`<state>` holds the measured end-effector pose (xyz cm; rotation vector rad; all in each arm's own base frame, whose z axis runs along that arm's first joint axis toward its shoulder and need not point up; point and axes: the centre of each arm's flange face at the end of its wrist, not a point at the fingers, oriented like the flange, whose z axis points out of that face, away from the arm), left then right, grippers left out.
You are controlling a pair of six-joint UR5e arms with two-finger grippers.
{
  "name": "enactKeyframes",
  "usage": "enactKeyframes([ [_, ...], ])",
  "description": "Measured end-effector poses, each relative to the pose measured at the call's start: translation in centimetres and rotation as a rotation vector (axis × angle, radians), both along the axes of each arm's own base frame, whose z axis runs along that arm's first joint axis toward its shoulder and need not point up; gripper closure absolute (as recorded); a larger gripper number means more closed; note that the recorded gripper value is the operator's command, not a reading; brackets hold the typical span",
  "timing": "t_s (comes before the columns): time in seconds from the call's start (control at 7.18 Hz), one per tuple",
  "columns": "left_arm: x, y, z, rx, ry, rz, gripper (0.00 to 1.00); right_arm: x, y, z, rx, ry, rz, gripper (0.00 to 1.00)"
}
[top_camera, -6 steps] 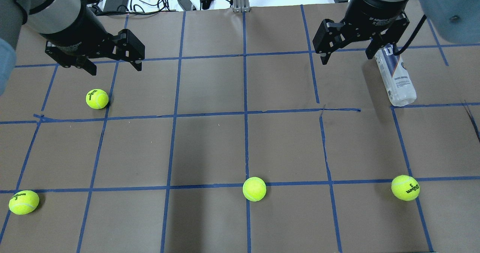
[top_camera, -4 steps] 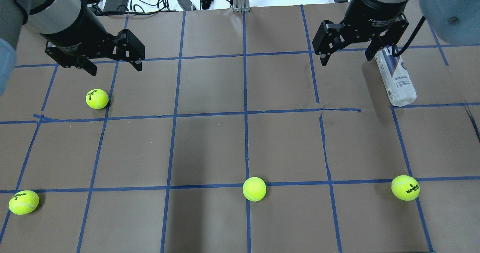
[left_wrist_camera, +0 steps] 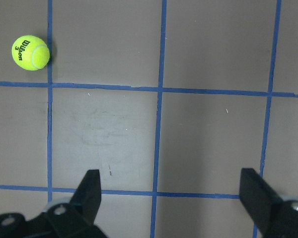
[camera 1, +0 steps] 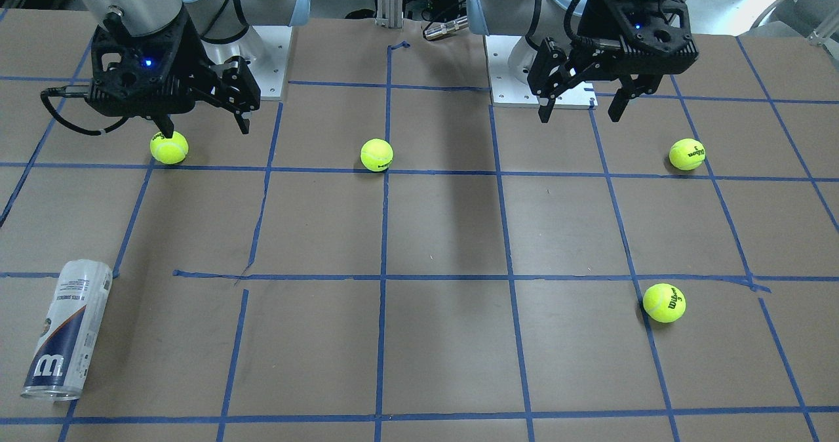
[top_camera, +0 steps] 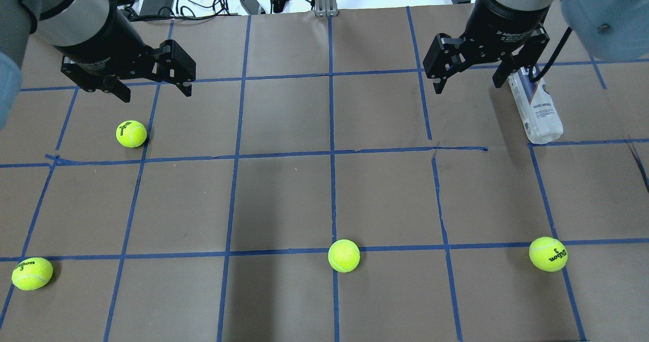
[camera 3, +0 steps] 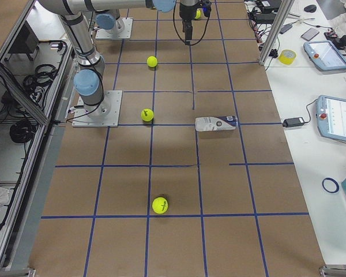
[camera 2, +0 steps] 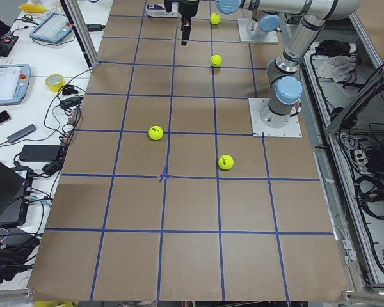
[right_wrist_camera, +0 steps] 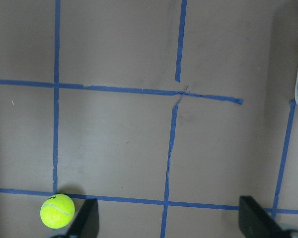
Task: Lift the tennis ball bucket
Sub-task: 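Move the right gripper over the upright white Wilson ball can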
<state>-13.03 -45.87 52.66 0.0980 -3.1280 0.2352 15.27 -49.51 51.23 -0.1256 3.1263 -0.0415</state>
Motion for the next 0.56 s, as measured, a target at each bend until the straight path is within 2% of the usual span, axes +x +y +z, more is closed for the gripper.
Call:
enactKeyframes([
  [0.14,0.0,0.0,0.0,0.000,0.000,0.000,0.00,-0.3,-1.4,1.3,-0.034,0.011,-0.006,0.00],
  [0.28,0.0,0.0,0.0,0.000,0.000,0.000,0.00,-0.8,-3.7,1.4,-0.044,0.020,-0.022,0.00],
  [0.56,0.0,0.0,0.0,0.000,0.000,0.000,0.00,-4.0,-9.0,-1.5,-0.024,0.019,-0.089,0.00],
])
